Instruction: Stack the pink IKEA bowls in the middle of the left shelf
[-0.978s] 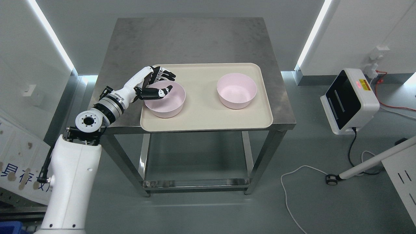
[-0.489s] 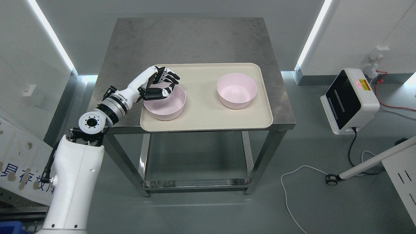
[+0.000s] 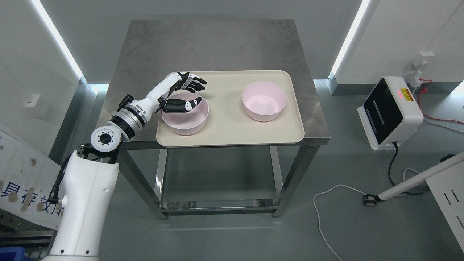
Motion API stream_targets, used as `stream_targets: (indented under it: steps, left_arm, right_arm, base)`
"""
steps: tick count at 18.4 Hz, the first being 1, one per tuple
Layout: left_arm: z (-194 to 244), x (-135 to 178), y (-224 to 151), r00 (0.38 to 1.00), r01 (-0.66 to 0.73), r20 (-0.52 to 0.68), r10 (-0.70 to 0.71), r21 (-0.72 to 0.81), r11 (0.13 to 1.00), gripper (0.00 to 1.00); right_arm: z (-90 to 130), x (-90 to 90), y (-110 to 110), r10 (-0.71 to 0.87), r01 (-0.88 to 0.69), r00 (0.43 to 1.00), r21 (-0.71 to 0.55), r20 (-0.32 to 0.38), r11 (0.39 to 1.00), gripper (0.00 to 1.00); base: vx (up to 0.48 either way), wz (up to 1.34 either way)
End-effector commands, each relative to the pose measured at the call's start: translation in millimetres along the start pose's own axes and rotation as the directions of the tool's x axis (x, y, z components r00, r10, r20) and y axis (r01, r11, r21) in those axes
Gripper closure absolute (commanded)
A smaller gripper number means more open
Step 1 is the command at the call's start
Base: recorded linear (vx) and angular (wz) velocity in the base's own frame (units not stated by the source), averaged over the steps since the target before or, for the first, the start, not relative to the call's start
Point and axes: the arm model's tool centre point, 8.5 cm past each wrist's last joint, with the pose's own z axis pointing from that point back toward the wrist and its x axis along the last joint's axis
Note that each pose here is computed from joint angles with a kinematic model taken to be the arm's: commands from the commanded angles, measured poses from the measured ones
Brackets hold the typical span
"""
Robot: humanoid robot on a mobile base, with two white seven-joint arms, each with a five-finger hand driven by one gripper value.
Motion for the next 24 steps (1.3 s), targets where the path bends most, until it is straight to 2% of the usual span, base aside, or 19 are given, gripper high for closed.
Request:
stream_targets:
  steps: [1, 8, 11, 18, 24]
  left_arm:
    - [3, -2, 11, 0.993, 0.115, -0.036, -0.116, -0.035, 0.993, 0.64]
    - [-2, -4, 20, 0.978, 0.197, -0.062, -0.2, -0.058, 0.979, 0.64]
    - [5, -14, 20, 0.973, 0.21, -0.071, -0.219, -0.12, 0.97, 0.64]
    - [9, -27, 19, 0.968, 0.22, -0.091, -0.234, -0.147, 0.964, 0.65]
    - [6, -31, 10, 0.968, 0.223, -0.078, -0.239, -0.174, 0.959, 0.79]
  right_arm:
    - [-1, -7.2, -11, -0.012, 0.012, 1.0, -0.017, 0.005, 1.0, 0.0]
    - [-1, -7.0, -11, -0.011, 0.011, 1.0, -0.017, 0.006, 1.0, 0.0]
    - [-1, -7.2, -11, -0.012, 0.012, 1.0, -0.017, 0.005, 1.0, 0.0]
    - [-1, -7.2, -11, -0.011, 0.011, 1.0, -0.017, 0.004, 1.0, 0.0]
    - [-1, -7.2, -11, -0.012, 0.012, 1.0, -0.017, 0.005, 1.0, 0.0]
  base:
    - [0.0, 0.0]
    - [0.0, 0.0]
    - [0.0, 0.0]
    - [0.0, 0.0]
    - [0.0, 0.0]
